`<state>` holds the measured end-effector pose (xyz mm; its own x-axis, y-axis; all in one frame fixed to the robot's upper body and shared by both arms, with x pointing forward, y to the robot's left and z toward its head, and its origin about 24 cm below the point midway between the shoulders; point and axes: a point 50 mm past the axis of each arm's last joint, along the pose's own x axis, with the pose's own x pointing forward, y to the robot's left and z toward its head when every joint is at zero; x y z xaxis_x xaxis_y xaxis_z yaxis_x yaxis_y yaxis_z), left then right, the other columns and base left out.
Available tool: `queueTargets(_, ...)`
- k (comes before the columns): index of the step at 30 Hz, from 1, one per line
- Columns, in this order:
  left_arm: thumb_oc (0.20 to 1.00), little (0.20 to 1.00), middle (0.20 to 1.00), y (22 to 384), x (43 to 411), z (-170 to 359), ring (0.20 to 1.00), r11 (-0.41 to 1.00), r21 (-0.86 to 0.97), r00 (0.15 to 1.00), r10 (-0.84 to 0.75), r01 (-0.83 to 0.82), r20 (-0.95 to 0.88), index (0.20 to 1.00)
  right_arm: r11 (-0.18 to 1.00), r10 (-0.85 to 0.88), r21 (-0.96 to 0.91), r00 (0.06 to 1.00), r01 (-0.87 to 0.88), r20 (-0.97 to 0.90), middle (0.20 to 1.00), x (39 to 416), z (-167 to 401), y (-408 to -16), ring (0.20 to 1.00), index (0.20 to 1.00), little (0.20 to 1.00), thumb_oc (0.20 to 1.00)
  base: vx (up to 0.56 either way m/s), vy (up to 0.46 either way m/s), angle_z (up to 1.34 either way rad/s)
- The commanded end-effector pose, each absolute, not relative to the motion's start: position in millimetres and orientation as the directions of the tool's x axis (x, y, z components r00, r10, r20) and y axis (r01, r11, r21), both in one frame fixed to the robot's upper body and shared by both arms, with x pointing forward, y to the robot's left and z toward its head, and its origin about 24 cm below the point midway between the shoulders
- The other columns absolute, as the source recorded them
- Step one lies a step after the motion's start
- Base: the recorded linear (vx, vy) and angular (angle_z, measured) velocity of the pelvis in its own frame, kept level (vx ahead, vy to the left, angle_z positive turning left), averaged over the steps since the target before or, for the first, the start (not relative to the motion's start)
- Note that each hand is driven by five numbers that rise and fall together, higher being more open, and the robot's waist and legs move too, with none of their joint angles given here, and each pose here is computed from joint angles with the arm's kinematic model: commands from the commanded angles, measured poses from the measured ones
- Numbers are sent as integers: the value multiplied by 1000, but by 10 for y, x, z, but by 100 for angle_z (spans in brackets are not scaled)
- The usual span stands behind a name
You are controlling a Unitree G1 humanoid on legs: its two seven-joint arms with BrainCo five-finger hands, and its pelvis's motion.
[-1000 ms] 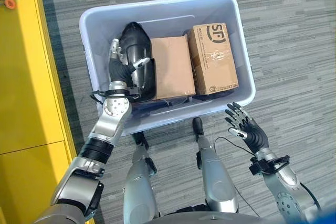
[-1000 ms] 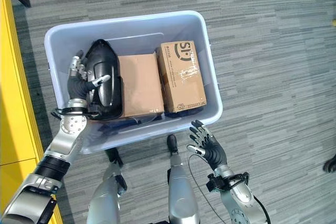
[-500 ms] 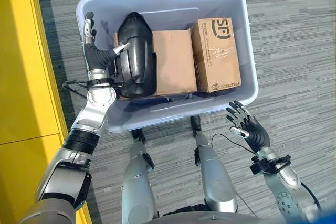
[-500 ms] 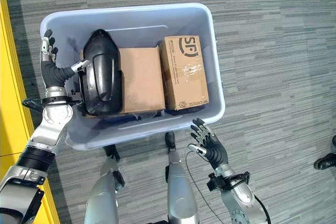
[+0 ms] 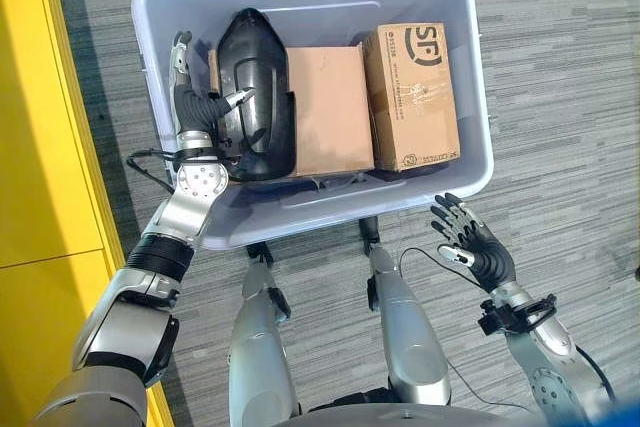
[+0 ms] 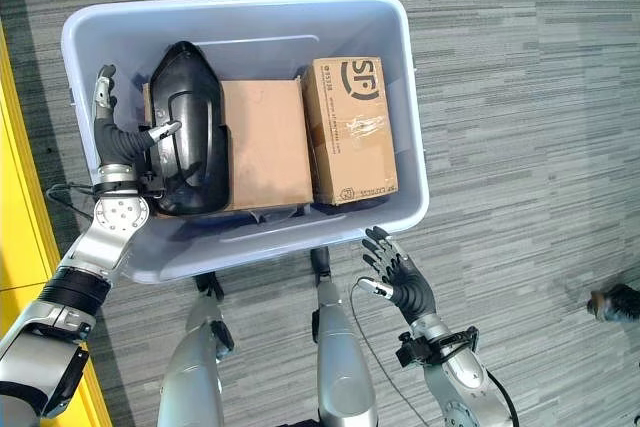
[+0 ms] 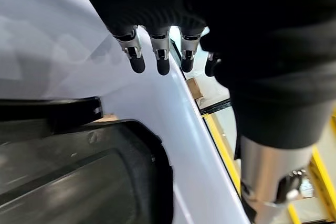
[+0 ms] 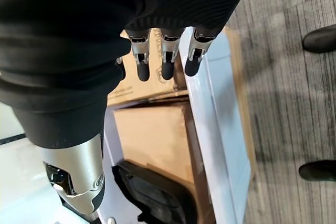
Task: Move parts from the plastic box to the shelf.
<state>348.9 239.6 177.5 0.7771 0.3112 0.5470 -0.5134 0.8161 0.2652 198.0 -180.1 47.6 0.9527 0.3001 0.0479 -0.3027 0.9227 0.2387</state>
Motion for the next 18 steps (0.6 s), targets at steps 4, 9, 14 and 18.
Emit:
queueTargets(4, 1000, 1000, 1000, 2563, 3536, 1755, 1000, 788, 204, 748, 417, -580, 516, 1000, 934, 265, 215, 957, -286, 121, 1000, 1894, 629, -1934, 1000, 1000, 1000, 1000, 0, 0, 0)
queueTargets(9, 1000, 1000, 1000, 2563, 3587, 1610, 1000, 796, 169, 770, 470, -581, 430, 1000, 938, 260, 204, 958, -280, 122, 1000, 1895, 645, -1932, 1000, 1000, 1000, 1000, -2, 1, 3)
queueTargets(14, 1000, 1000, 1000, 2586, 3579, 1542, 1000, 791, 139, 765, 505, -595, 399, 1000, 938, 260, 204, 958, -281, 123, 1000, 1896, 651, -1932, 1000, 1000, 1000, 1000, 0, 0, 0)
queueTargets(18, 1000, 1000, 1000, 2608, 3577, 1441, 1000, 794, 54, 762, 558, -605, 329, 1000, 939, 255, 206, 959, -277, 127, 1000, 1914, 669, -1925, 1000, 1000, 1000, 1000, 0, 0, 0)
